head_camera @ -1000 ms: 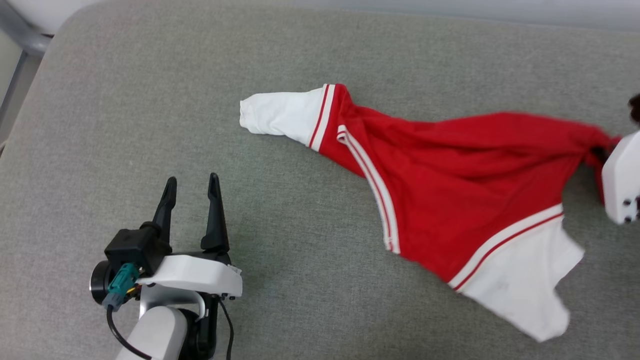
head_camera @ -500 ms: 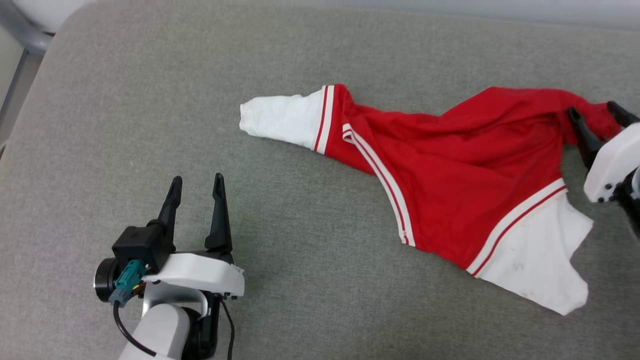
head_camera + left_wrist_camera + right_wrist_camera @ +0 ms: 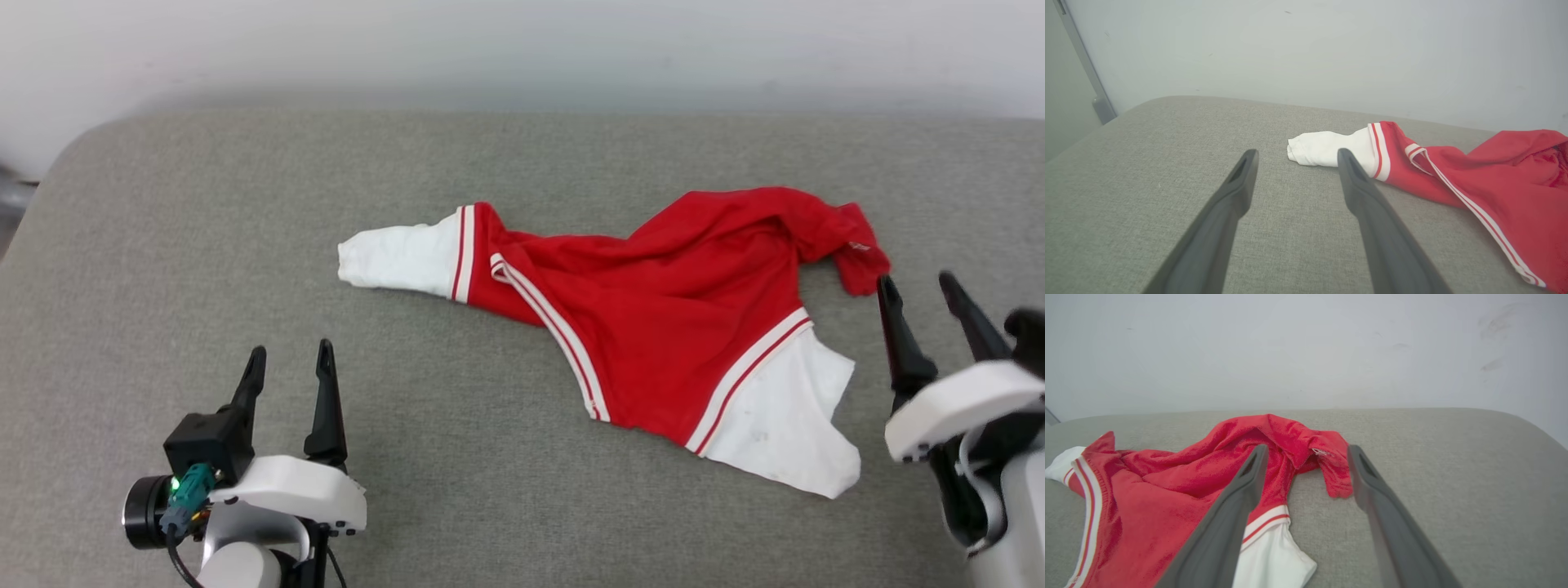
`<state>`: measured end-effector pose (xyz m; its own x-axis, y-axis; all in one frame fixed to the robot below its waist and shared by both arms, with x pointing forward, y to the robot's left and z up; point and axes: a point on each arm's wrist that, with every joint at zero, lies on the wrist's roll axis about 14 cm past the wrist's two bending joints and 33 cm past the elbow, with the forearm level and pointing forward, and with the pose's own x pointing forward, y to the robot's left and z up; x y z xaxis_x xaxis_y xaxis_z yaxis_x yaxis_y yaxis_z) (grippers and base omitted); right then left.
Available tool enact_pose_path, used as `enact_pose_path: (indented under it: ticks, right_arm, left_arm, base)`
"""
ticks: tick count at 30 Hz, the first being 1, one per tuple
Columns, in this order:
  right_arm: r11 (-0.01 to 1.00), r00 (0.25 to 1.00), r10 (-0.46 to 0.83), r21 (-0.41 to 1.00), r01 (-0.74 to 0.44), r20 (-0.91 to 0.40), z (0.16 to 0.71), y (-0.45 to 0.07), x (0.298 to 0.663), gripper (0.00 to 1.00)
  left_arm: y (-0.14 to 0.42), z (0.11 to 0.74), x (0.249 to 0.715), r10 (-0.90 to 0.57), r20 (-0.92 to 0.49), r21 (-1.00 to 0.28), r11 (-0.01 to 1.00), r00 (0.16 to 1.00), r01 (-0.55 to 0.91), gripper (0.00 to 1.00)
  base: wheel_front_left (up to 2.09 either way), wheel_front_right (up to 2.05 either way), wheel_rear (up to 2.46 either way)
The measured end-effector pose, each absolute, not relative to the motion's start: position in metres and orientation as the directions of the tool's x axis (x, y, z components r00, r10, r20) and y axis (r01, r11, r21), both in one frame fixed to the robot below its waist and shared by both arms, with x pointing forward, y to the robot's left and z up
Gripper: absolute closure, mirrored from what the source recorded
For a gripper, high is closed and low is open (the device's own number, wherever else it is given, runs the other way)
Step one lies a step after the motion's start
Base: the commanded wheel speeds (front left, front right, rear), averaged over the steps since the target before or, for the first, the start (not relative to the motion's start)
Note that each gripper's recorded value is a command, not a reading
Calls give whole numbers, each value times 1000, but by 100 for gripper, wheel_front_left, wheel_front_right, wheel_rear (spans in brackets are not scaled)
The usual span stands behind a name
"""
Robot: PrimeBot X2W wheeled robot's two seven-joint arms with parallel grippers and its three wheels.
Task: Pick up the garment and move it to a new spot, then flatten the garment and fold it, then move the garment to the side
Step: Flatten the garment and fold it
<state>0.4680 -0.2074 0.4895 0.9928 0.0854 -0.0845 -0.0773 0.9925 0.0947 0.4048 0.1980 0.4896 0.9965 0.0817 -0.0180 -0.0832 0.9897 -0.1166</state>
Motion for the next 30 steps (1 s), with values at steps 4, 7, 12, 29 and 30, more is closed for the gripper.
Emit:
enact_pose_path:
  ticks: [4, 7, 12, 29, 30]
  right_arm:
    - [994, 994, 48, 102, -38, -96, 490, -215, 433, 0]
    - [993, 992, 35, 119, -20, -122, 487, -214, 410, 0]
    - [987, 963, 38, 161, 6, -267, 461, -210, 376, 0]
    - [971, 668, 220, 228, -77, -711, 395, -184, 366, 0]
    - [969, 655, 230, 231, -87, -719, 392, -181, 369, 0]
  left_arm:
    - [193, 494, 403, 61, -12, -110, 992, 998, -62, 0]
    - [189, 496, 403, 46, -11, -109, 993, 999, -46, 0]
    - [184, 497, 408, 27, -15, -109, 994, 1000, -28, 0]
    - [179, 480, 431, 7, -49, -125, 992, 999, -13, 0]
    - [179, 477, 432, 9, -54, -127, 992, 998, -16, 0]
  base:
    - [0, 0, 0]
    - [0, 0, 0]
    - [0, 0, 0]
    - [0, 0, 0]
    - [0, 0, 0]
